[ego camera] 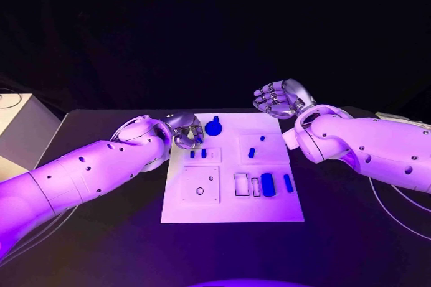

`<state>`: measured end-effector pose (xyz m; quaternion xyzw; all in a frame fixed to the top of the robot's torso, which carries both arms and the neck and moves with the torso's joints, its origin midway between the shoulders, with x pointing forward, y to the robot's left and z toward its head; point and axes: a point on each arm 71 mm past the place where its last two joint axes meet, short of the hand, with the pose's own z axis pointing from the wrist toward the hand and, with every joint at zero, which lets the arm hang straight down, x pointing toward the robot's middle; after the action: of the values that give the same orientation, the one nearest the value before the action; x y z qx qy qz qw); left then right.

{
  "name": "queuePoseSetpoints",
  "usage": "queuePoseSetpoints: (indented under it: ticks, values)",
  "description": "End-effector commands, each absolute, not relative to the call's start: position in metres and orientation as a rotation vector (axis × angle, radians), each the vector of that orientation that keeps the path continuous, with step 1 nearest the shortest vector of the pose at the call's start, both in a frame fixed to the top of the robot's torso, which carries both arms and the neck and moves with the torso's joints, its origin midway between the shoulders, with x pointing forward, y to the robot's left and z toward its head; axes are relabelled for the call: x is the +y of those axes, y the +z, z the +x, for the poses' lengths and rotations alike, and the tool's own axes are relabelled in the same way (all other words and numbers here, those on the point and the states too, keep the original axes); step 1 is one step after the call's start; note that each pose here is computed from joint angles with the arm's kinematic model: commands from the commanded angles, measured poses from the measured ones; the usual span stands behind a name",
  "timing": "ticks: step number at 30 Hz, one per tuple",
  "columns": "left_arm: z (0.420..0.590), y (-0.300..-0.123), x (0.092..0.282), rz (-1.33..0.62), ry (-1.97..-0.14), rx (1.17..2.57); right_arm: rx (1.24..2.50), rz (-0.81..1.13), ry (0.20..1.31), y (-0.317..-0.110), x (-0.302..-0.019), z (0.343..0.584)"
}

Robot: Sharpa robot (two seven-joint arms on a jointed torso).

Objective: Assemble the parts on the task board

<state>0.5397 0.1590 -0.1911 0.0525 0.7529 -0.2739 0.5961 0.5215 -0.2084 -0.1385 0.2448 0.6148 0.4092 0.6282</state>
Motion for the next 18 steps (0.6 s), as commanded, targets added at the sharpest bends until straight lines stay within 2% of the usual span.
queuePoseSetpoints:
  ticks: [1, 18]
  values:
    - [0.5393, -0.1968, 0.1596, 0.131, -0.616, 1.791, 1.399, 0.537, 0.944, -0.1372, -0.2074, 0.5205]
    - [0.5373, -0.1984, 0.1542, 0.139, -0.632, 1.801, 1.400, 0.538, 0.944, -0.1373, -0.2073, 0.5203]
